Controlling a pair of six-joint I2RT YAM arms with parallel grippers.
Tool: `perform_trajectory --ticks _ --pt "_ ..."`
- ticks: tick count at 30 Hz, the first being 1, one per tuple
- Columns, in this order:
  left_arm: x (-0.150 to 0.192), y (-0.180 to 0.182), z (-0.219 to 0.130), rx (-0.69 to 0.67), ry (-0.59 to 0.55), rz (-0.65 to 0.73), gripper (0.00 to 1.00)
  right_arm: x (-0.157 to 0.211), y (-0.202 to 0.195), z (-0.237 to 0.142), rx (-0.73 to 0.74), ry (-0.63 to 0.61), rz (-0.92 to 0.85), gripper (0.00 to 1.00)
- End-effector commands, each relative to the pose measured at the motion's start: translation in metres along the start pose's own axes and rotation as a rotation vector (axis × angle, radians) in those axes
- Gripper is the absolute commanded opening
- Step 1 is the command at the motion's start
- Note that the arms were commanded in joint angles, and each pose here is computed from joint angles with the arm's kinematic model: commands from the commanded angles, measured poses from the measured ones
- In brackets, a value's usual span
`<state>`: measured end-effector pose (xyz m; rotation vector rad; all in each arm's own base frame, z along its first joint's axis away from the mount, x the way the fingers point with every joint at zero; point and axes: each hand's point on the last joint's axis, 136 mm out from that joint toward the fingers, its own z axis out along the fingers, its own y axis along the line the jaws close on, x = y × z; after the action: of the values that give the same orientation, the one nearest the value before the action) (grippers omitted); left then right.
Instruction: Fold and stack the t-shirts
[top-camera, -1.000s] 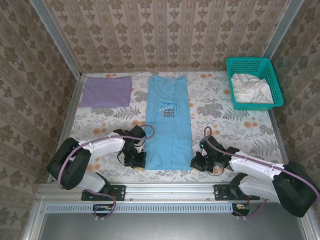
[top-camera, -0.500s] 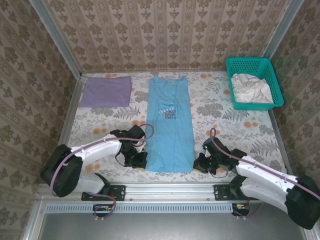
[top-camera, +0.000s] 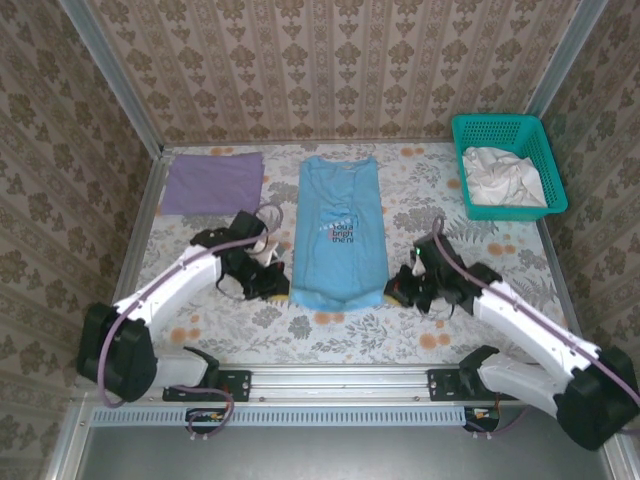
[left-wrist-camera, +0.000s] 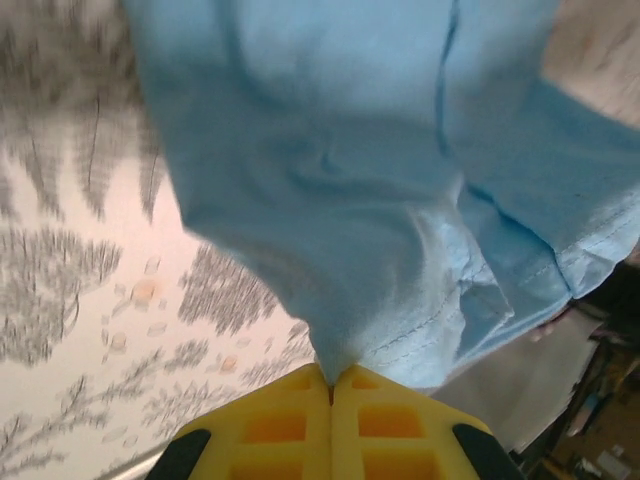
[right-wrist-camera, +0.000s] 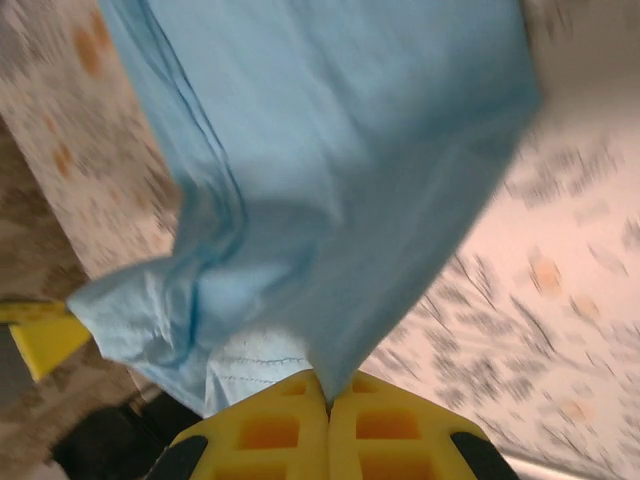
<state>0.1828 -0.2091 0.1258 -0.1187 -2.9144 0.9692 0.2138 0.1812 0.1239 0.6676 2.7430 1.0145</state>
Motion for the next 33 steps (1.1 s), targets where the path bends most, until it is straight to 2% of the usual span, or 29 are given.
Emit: perform_trajectory --ticks 1,6,12,20,25,29,31,33 --pt "-0.035 -0.018 -0.009 0.038 -0.036 0.031 0.0 -0.037 0.021 0.001 -0.028 -0.045 -0.038 0.0" --pt "-0.099 -0.015 -0.011 0.011 -0.085 0.018 0.0 -0.093 0.033 0.027 -0.002 -0.047 0.006 0.0" --pt "-0.162 -0.002 0.003 0.03 -0.085 -0.055 0.0 -0.148 0.047 0.052 0.051 -0.036 0.016 0.0" --pt "-0.212 0.009 0.019 0.016 -0.09 -0.084 0.0 -0.189 0.039 0.083 0.108 -0.007 0.081 0.0" --pt "-0.234 0.018 0.027 -0.011 -0.105 -0.116 0.04 -0.21 0.031 0.092 0.127 -0.018 0.132 0.0" --pt "-0.248 0.027 0.025 -0.039 -0.14 -0.147 0.06 -0.222 0.025 0.103 0.109 -0.003 0.181 0.1" --pt "-0.251 0.037 0.02 -0.078 -0.164 -0.18 0.11 -0.228 0.026 0.105 0.094 -0.005 0.187 0.3" --pt "-0.254 0.045 0.014 -0.103 -0.195 -0.213 0.23 -0.235 0.028 0.101 0.087 -0.021 0.186 0.48"
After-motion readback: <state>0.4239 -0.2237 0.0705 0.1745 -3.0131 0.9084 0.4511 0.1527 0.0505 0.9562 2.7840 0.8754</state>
